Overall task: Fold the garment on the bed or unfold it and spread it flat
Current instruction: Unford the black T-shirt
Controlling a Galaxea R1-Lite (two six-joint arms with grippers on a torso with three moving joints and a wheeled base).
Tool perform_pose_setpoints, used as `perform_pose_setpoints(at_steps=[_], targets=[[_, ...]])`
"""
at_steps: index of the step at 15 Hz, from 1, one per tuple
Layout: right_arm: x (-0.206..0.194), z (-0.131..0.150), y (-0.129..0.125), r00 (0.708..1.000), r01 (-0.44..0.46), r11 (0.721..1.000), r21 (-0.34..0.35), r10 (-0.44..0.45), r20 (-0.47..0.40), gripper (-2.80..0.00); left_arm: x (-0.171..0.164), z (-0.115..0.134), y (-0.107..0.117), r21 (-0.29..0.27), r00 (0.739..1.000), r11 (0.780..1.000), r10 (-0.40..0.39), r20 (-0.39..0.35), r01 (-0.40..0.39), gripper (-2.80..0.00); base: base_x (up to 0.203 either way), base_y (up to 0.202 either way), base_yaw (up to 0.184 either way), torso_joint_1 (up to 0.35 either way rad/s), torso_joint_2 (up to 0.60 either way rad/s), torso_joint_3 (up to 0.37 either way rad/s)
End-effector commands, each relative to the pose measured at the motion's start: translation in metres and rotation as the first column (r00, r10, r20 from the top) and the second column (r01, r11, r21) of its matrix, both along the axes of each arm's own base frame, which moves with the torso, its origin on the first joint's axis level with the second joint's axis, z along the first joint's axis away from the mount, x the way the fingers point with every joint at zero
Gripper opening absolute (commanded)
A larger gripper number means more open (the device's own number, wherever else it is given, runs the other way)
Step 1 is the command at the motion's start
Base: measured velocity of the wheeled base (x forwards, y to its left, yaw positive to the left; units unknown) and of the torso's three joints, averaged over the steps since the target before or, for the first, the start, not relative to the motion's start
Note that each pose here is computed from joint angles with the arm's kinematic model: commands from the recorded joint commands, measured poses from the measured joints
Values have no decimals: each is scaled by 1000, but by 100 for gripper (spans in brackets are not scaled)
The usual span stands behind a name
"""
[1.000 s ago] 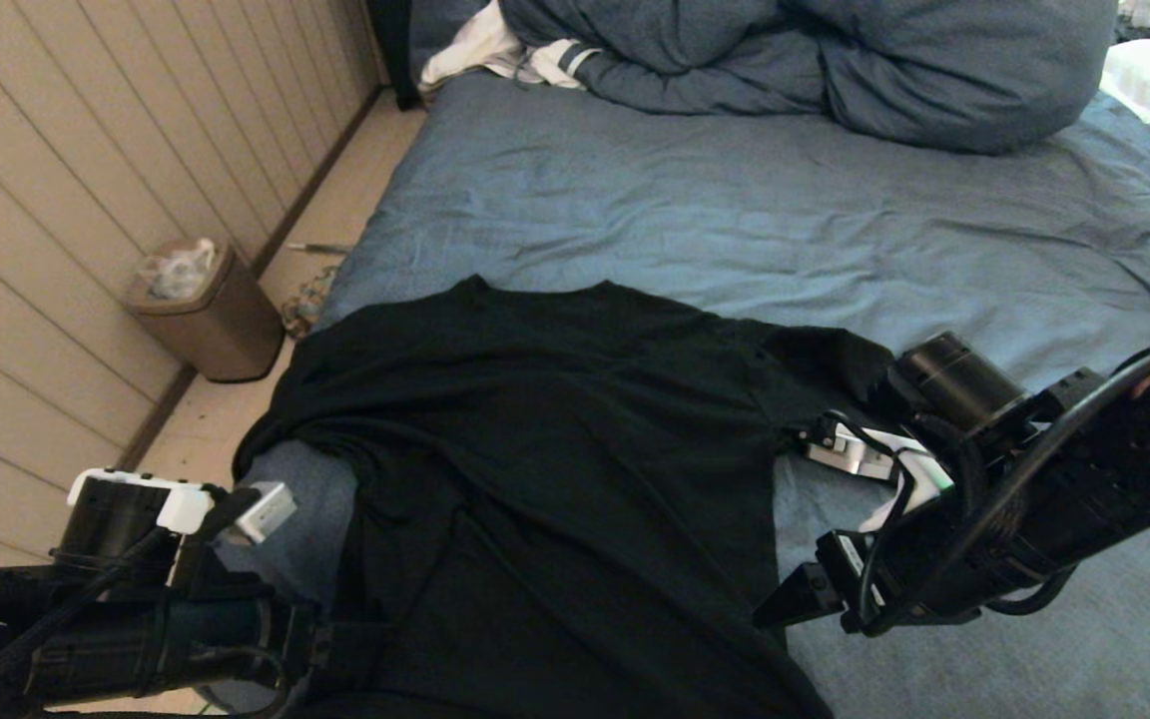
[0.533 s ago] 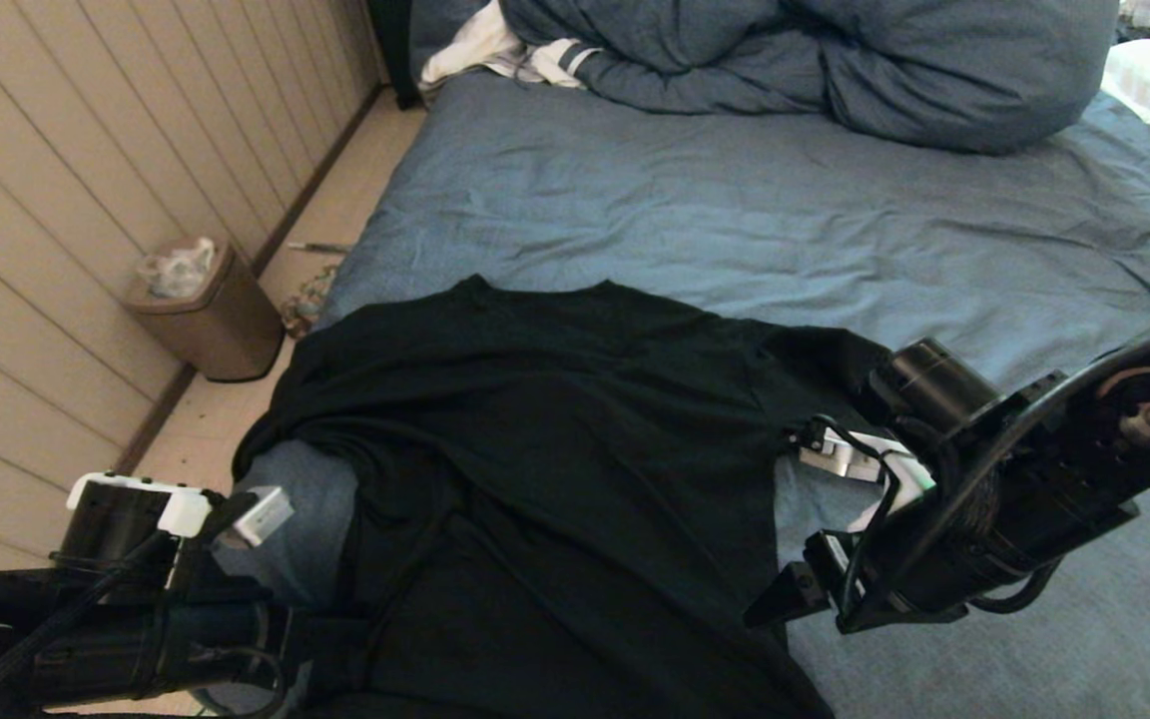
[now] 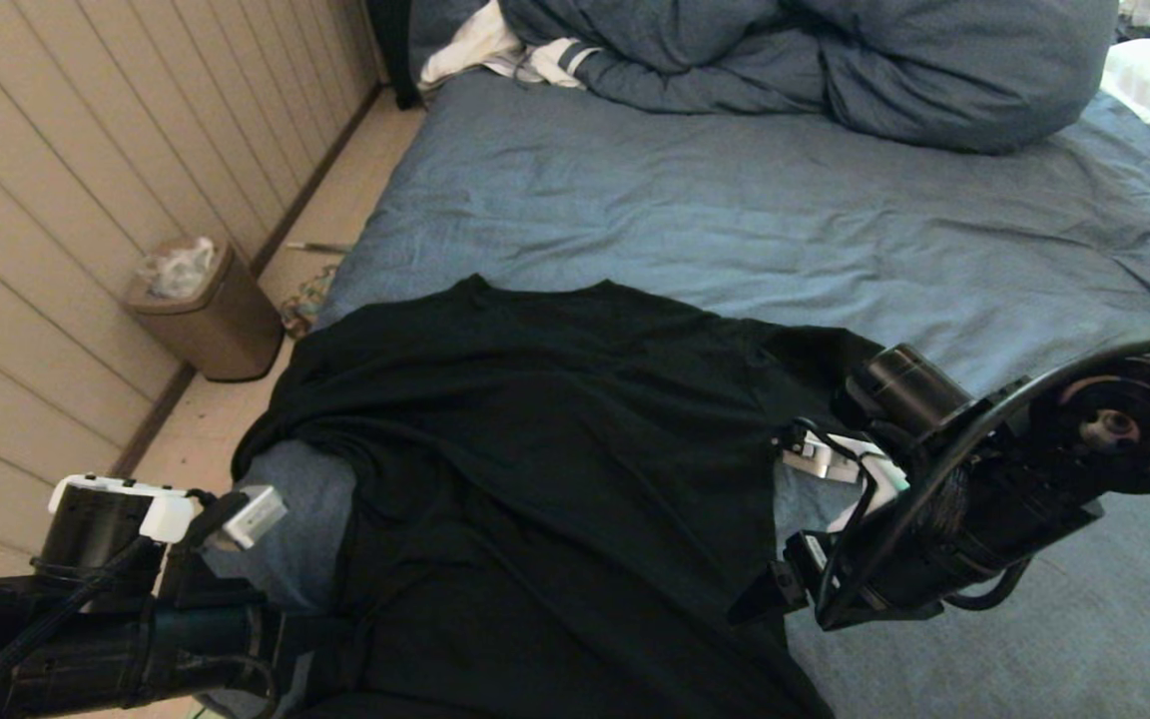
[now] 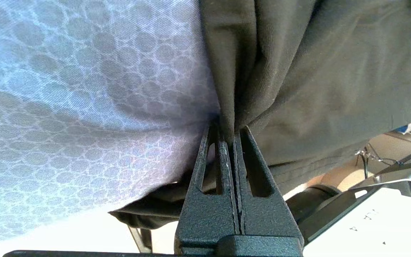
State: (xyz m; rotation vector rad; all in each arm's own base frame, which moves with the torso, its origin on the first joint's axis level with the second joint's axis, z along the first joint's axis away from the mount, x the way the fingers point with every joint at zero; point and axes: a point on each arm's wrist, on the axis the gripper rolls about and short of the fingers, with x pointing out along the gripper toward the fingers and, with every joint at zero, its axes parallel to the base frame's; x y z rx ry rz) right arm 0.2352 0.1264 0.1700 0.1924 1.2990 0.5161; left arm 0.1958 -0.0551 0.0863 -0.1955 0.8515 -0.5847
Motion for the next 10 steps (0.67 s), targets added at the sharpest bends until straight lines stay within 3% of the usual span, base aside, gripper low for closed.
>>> perform_pose_setpoints(at_steps=[1, 5, 9, 10], targets=[[2, -5, 2, 1000, -1, 1000, -5, 1, -18, 0, -2, 3, 0, -5, 1000, 1000, -1, 15, 1, -280, 0, 0, 0, 0, 0, 0], [12, -17, 9, 1000, -6, 1000, -10, 6, -28, 0, -2, 5, 0, -12, 1000, 1000, 6, 17, -6, -280, 0, 0, 0, 0, 0, 0], [30, -18, 21, 997, 56, 996, 76, -60, 58, 0, -3, 5, 1, -12, 1000, 1000, 9, 18, -9, -280, 0, 0, 0, 0, 0, 0], [30, -18, 22, 996, 56, 995, 79, -61, 60, -280, -3, 6, 1, -11, 1000, 1000, 10, 20, -10, -280, 0, 0, 0, 0, 0, 0]])
